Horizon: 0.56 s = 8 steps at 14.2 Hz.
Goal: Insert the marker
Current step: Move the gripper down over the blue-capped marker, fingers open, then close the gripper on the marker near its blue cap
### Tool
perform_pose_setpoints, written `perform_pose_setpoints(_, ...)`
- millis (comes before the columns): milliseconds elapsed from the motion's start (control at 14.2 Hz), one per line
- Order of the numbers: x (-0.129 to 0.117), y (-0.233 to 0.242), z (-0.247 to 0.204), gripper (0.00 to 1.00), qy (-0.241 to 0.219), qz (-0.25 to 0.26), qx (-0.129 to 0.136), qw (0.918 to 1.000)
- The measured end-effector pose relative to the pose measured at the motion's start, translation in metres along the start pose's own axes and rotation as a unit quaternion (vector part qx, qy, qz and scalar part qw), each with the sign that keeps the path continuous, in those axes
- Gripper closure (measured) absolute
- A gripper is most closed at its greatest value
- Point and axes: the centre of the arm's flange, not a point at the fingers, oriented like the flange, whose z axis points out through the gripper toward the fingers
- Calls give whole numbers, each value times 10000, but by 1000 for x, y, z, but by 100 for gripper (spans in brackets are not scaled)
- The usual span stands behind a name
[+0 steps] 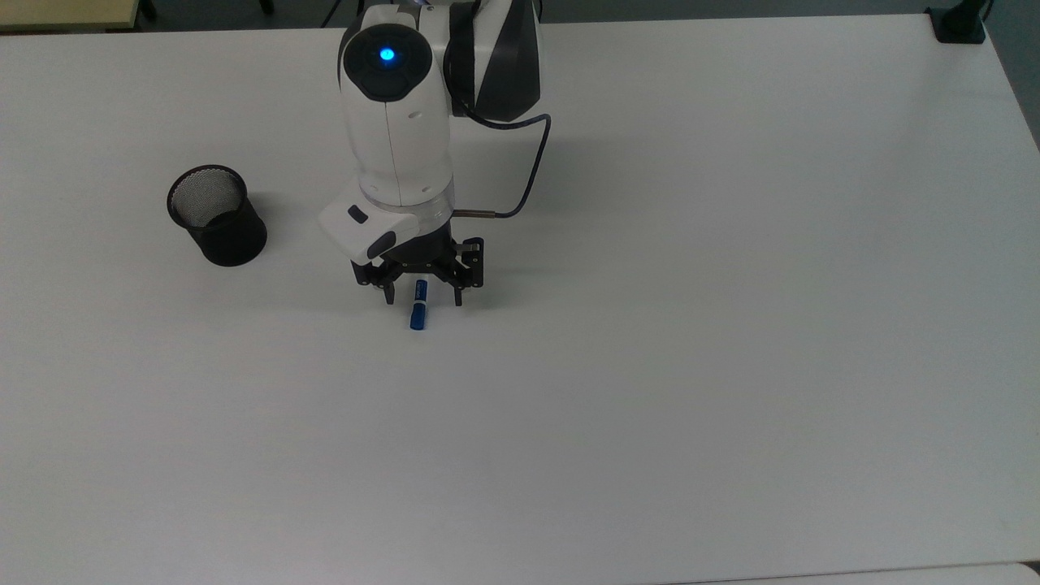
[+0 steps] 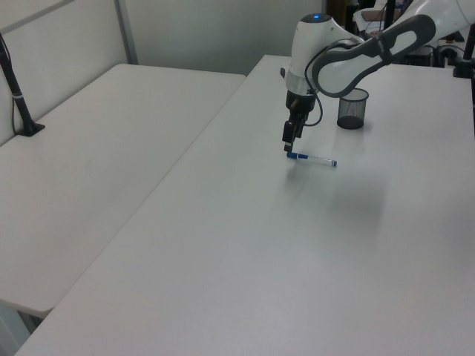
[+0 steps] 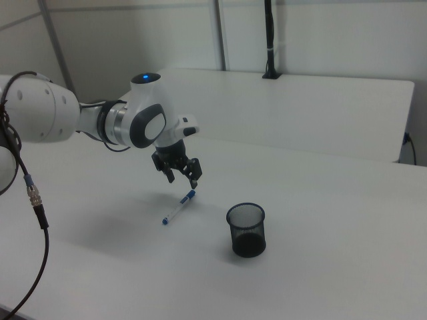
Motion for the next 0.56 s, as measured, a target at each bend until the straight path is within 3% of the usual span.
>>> perform_pose_setpoints(282, -13, 2, 24, 22, -231, -169, -283, 9992)
perform_pose_setpoints(353, -14, 1, 29, 29, -195, -125, -284, 9993)
perform_pose_setpoints(565, -11, 0, 39, 64, 6, 130, -266, 9996)
